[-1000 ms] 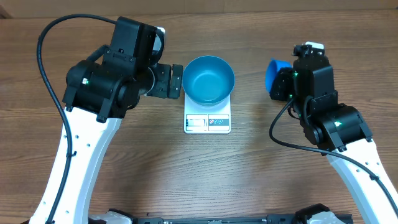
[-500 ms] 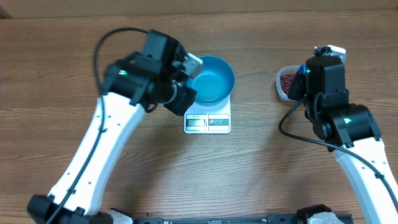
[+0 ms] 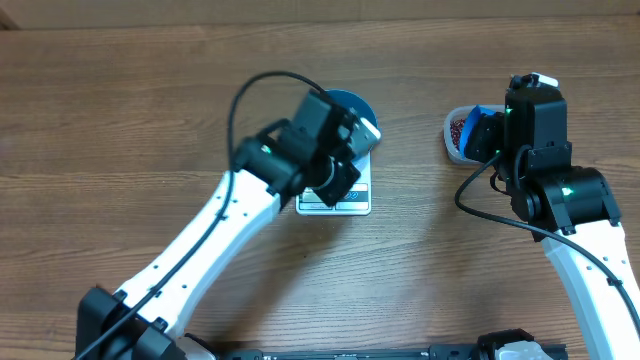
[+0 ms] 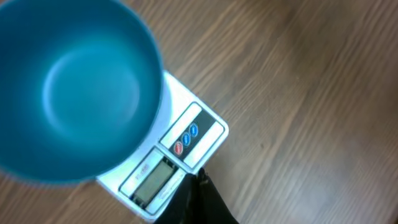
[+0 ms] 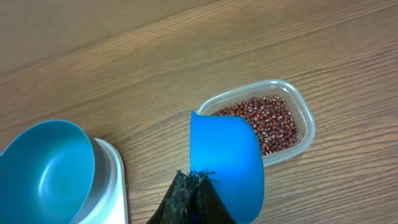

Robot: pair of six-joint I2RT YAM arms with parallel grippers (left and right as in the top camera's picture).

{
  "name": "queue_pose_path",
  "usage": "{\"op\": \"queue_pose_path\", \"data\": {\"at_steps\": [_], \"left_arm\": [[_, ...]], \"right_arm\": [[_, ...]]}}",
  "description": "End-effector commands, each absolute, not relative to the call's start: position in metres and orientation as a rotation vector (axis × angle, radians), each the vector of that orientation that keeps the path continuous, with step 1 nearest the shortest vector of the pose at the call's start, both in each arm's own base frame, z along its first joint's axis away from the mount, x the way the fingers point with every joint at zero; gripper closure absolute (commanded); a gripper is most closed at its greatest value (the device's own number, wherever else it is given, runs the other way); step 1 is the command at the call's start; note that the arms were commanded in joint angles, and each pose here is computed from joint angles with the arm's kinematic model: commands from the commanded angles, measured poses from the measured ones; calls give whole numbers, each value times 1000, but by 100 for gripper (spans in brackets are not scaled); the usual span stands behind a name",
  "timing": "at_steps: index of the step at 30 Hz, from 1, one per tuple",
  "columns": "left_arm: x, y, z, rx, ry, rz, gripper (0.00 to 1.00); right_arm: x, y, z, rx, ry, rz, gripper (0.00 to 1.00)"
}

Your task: Scoop item into bowl and weigh 150g on scale

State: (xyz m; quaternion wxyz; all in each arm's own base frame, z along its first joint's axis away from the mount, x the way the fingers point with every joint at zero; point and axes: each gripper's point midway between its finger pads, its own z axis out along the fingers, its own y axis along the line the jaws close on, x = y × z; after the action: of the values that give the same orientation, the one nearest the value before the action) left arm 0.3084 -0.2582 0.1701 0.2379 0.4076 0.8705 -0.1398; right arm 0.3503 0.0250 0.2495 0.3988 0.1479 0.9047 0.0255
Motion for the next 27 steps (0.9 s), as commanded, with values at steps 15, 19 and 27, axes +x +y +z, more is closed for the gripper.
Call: {"op": "queue_pose_path", "data": {"at_steps": [15,19,27], "left_arm": [[293,-263,68,1218,2317,-301,96],[293,-261,48,1227,2346,-281,96],[307,-251,13,1206,2403,-149,96]], "right_arm": [[353,28,266,376,2252,107,96],[353,28,266,375,2252,107,96],[353,28,266,376,2253,106,96]]}}
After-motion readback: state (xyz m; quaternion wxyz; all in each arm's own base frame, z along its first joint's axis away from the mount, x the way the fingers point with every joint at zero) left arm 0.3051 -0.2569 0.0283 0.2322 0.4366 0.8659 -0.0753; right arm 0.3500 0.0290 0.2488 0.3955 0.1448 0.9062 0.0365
